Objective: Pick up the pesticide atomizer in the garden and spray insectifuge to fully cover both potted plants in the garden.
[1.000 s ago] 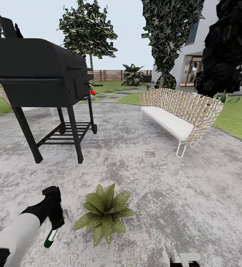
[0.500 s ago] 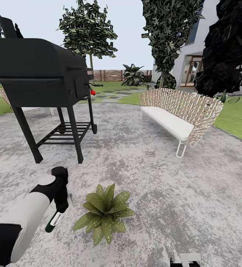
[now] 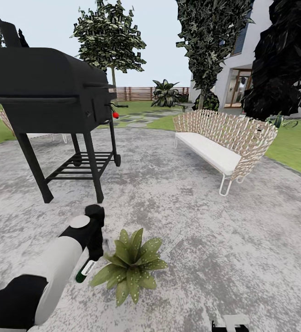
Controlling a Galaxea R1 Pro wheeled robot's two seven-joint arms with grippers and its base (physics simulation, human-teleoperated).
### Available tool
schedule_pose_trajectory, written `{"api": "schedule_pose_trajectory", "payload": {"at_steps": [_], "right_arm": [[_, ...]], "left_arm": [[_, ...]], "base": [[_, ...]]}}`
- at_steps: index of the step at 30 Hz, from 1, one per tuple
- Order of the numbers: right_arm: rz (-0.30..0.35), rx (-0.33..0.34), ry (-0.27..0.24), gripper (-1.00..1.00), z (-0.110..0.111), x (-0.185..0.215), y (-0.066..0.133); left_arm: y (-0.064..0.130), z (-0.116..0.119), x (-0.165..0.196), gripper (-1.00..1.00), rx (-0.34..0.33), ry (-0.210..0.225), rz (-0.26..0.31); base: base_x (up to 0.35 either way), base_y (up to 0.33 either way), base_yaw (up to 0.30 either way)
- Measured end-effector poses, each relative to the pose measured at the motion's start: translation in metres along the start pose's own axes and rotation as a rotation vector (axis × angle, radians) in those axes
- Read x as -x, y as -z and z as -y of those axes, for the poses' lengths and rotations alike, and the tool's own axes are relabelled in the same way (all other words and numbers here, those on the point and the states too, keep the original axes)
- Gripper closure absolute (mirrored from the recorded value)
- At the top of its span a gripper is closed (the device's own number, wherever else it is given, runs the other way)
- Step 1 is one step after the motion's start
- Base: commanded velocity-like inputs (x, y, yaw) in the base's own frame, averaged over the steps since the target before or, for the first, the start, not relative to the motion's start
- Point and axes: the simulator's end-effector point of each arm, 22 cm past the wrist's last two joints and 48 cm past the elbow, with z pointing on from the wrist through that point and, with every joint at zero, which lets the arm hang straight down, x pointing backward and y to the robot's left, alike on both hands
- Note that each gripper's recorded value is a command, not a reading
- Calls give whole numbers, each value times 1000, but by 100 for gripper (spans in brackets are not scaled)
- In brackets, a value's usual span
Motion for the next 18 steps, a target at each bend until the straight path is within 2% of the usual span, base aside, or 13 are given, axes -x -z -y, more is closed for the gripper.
{"api": "schedule_pose_trajectory", "payload": {"at_steps": [4,6,9,11,18], "right_arm": [[1,0,-1,-100,0,0,0],[0,1,-1,-100,-1,0,0],[1,1,-1,-100,-1,1,0],[1,1,-1,-100,-1,1,0],[1,1,-1,-100,-1,1,0]], "left_arm": [[4,16,29,100,-6,-43,25],[5,16,31,100,3,-48,15],[5,13,25,100,17,-3,-7],[4,12,24,100,18,12,-11],[-1,15,21,100,13,14,-22]], "base": [[0,0,0],[52,0,46],[241,0,212],[216,0,119],[20,0,9]]}}
